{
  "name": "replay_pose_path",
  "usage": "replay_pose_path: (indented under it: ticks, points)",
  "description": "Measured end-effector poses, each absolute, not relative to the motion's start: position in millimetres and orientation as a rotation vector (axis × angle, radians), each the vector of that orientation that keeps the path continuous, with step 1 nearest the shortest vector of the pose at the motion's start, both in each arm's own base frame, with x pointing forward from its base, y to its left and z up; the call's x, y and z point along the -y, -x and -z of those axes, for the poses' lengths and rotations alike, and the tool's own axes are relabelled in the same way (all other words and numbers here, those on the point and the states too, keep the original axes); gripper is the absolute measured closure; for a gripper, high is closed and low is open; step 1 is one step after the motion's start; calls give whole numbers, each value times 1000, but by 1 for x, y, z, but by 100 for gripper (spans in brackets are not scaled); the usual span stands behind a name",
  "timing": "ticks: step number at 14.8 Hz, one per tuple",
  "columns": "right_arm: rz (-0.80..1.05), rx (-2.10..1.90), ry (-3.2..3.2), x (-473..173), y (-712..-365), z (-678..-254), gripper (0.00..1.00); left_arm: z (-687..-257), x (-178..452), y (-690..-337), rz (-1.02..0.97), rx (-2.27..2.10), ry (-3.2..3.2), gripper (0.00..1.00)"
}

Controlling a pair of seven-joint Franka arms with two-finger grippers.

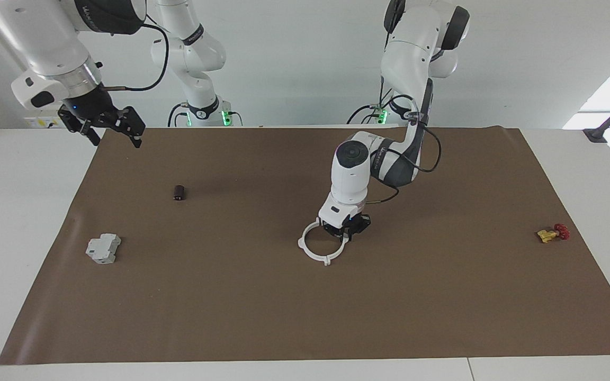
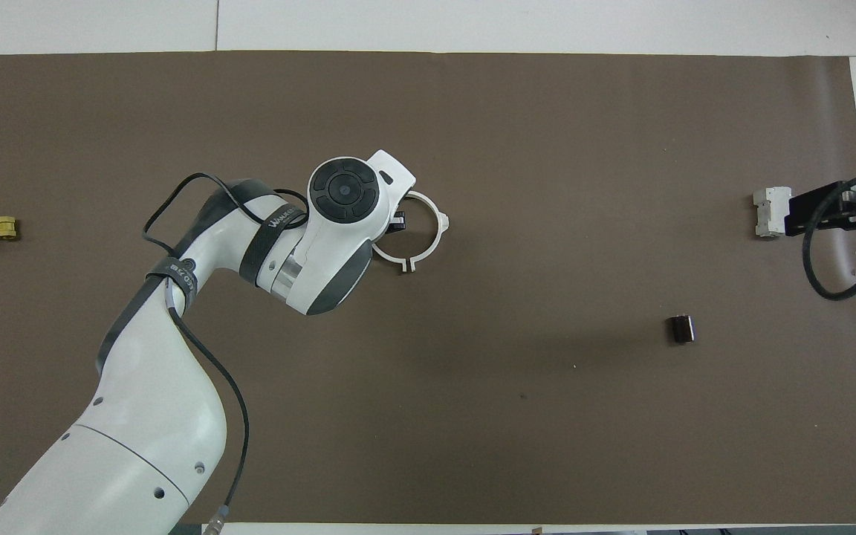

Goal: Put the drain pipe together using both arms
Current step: 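Press the left clamp half against the placed half to close the ring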

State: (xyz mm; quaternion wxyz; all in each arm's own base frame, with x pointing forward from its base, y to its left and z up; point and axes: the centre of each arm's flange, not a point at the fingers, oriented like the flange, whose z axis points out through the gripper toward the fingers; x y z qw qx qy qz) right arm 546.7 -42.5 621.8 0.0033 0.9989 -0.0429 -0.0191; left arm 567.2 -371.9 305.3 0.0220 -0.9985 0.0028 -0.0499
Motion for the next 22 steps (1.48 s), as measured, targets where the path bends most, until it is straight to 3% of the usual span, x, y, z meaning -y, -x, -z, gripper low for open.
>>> replay_pose_path:
  ticks: [8, 9, 15, 16, 22]
  points:
    - [36, 109, -3134, 46, -549, -620, 0, -305, 374, -566, 158, -15, 3096, 76]
    - [33, 109, -3134, 46, -549, -620, 0, -305, 374, -566, 161, -15, 3097, 71]
    - [32, 109, -3134, 46, -549, -620, 0, -310, 369, -570, 178, -1, 3100, 5]
    - [33, 109, -3134, 46, -549, -619, 0, -316, 362, -573, 187, 17, 3100, 0]
    - [35, 109, -3134, 46, -549, -619, 0, -408, 217, -587, 246, 38, 3083, 0]
